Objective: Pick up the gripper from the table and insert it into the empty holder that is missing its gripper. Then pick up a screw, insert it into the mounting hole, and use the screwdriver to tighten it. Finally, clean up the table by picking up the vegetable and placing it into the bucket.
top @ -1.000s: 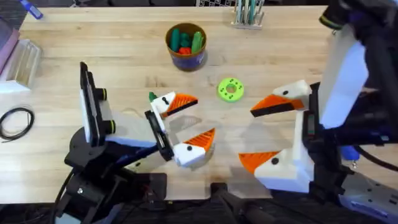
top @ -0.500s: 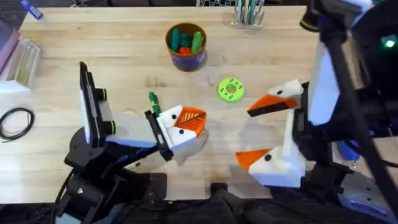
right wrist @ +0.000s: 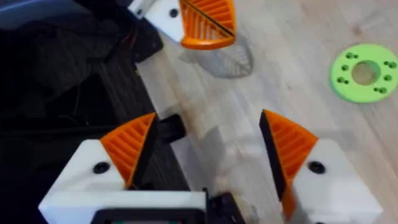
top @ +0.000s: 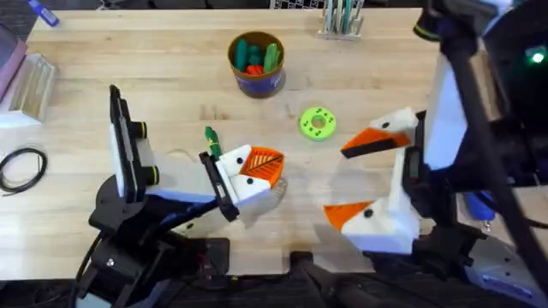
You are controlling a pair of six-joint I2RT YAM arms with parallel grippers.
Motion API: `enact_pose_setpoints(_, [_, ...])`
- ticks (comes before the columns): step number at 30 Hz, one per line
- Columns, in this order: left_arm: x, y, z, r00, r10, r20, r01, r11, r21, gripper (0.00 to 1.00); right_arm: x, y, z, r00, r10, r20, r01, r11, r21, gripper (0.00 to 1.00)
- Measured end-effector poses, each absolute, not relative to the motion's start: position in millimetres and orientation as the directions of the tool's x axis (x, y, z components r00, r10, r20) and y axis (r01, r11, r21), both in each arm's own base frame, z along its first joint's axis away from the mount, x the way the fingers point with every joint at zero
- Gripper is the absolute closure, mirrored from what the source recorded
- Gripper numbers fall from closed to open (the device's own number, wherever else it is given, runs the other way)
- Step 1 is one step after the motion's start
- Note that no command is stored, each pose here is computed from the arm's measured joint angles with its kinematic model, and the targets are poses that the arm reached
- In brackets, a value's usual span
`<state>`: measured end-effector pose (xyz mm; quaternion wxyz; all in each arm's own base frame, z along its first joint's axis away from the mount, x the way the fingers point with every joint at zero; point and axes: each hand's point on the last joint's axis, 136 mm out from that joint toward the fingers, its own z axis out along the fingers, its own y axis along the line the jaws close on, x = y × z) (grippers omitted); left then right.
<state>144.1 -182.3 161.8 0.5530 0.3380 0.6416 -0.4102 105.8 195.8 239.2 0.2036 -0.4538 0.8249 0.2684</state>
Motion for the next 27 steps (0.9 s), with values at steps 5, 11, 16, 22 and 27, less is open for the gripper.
enact_pose_setpoints(5, [144, -182, 162, -0.16, -0.02, -0.987, 0.887, 0.435, -0.152, 0.995, 139, 173, 225, -0.61, -0.596, -0.522, -0.768, 0.606, 0.206, 0.011])
enact_pose_setpoints(11, [144, -182, 162, -0.16, -0.02, -0.987, 0.887, 0.435, -0.152, 0.995, 204, 114, 197, -0.82, -0.399, -0.41, -0.496, 0.853, 0.162, 0.009])
enact_pose_setpoints(16, [144, -182, 162, -0.16, -0.02, -0.987, 0.887, 0.435, -0.152, 0.995, 237, 31, 180, -0.925, -0.165, -0.343, -0.189, 0.981, 0.039, 0.01])
enact_pose_setpoints(22, [144, -182, 162, -0.16, -0.02, -0.987, 0.887, 0.435, -0.152, 0.995, 245, -54, 178, -0.938, 0.038, -0.343, 0.088, 0.987, -0.131, 0.009])
enact_pose_setpoints(27, [144, -182, 162, -0.16, -0.02, -0.987, 0.887, 0.435, -0.153, 0.995, 241, -98, 168, -0.938, 0.166, -0.305, 0.226, 0.959, -0.172, 0.009])
